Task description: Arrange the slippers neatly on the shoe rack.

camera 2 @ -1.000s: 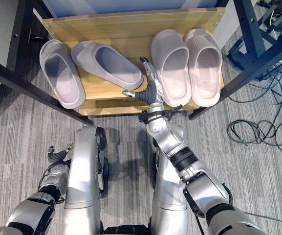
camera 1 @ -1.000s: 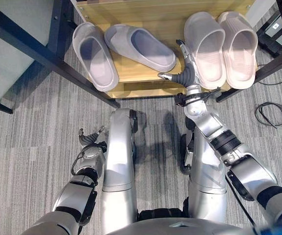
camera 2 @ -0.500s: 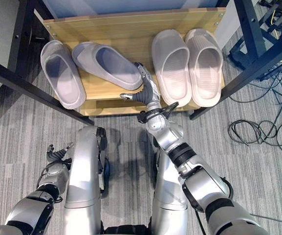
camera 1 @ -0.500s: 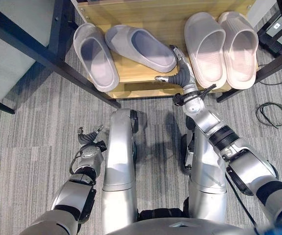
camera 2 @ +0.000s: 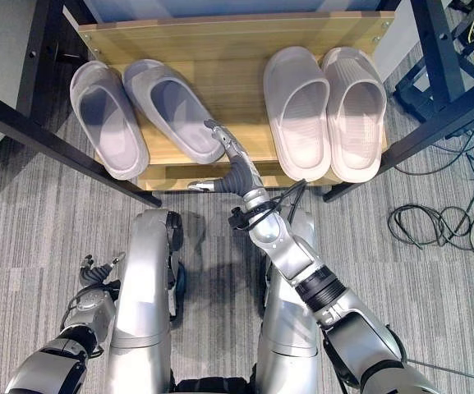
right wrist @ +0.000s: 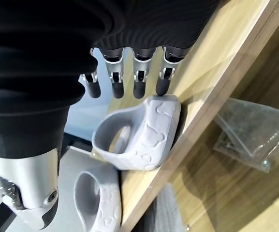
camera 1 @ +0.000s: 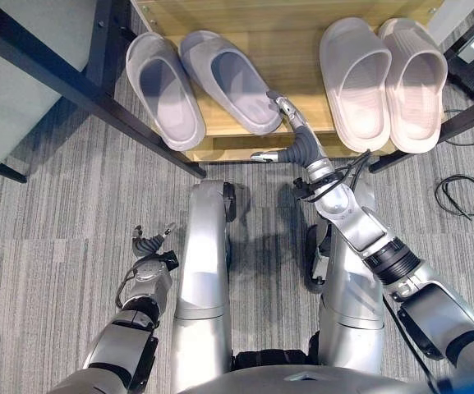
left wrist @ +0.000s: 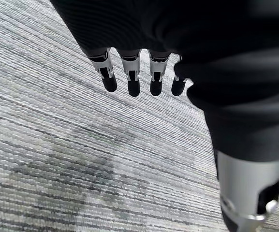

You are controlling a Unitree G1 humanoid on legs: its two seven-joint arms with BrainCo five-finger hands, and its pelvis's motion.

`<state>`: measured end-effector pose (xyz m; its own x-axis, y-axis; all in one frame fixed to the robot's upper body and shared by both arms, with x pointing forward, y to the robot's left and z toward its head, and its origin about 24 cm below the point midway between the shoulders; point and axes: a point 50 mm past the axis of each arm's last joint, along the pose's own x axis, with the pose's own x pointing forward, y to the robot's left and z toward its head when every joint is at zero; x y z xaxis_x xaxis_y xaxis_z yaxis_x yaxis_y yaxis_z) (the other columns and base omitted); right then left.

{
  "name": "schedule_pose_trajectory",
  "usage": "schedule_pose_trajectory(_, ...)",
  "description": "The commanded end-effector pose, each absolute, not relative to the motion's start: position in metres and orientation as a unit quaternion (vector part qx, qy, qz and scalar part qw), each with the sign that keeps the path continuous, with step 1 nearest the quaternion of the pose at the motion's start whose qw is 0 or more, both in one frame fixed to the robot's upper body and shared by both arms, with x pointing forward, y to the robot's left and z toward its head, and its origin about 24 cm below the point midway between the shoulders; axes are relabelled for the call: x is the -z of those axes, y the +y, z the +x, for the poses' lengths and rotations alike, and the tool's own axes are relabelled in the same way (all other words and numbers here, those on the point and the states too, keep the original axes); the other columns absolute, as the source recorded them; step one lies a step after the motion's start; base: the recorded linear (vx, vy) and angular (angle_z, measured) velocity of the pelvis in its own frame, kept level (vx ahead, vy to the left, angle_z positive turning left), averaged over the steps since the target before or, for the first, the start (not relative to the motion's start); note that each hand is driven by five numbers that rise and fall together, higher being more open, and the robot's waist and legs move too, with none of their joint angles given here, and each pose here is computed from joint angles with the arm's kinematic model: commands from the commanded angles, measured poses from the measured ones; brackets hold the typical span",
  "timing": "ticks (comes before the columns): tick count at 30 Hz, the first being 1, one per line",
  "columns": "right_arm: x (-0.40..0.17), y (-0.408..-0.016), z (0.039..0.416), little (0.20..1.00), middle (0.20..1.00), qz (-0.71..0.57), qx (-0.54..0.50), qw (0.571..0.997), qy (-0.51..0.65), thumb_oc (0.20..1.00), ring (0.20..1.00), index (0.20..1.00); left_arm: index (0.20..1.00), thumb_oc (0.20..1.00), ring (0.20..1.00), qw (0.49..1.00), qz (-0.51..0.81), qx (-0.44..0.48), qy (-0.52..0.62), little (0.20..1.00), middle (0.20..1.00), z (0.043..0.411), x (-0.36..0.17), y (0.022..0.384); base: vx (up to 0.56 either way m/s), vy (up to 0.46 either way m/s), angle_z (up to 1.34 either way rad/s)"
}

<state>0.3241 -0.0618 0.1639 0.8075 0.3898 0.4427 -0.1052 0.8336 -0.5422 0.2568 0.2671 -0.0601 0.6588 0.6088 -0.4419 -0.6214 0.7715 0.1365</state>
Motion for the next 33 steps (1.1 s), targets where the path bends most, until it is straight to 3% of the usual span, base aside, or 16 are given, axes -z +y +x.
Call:
schedule_pose_trajectory(1,-0.150,-0.040,0.300,1.000,1.000,-0.238,-0.184,0.904,-0.303,1.000,1.000,1.000,1.000,1.000,1.000,0.913,0.001,-0.333,0.235,1.000,1.000,0.253,0.063,0.265,0.00,0.000,0.00)
schedule_pose_trajectory(15,-0.148,-0.003,0.291,1.000,1.000,-0.122,-0.262,0.921,-0.261,1.000,1.000,1.000,1.000,1.000,1.000,0.916,-0.001,-0.331,0.228,1.000,1.000,0.259,0.060,0.257,0.00,0.000,0.00)
schedule_pose_trajectory(23,-0.151,0.008,0.291,1.000,1.000,-0.134,-0.276,0.913,-0.268,1.000,1.000,1.000,1.000,1.000,1.000,0.913,-0.006,-0.335,0.232,1.000,1.000,0.259,0.061,0.254,0.00,0.000,0.00)
schedule_pose_trajectory(28,-0.153,0.005,0.294,1.000,1.000,-0.155,-0.254,0.912,-0.281,1.000,1.000,1.000,1.000,1.000,1.000,0.912,-0.007,-0.337,0.236,1.000,1.000,0.260,0.062,0.253,0.00,0.000,0.00)
schedule_pose_trajectory(33,-0.168,-0.029,0.299,1.000,1.000,-0.210,-0.142,0.903,-0.346,1.000,1.000,1.000,1.000,1.000,1.000,0.905,-0.010,-0.346,0.246,1.000,1.000,0.253,0.068,0.253,0.00,0.000,0.00)
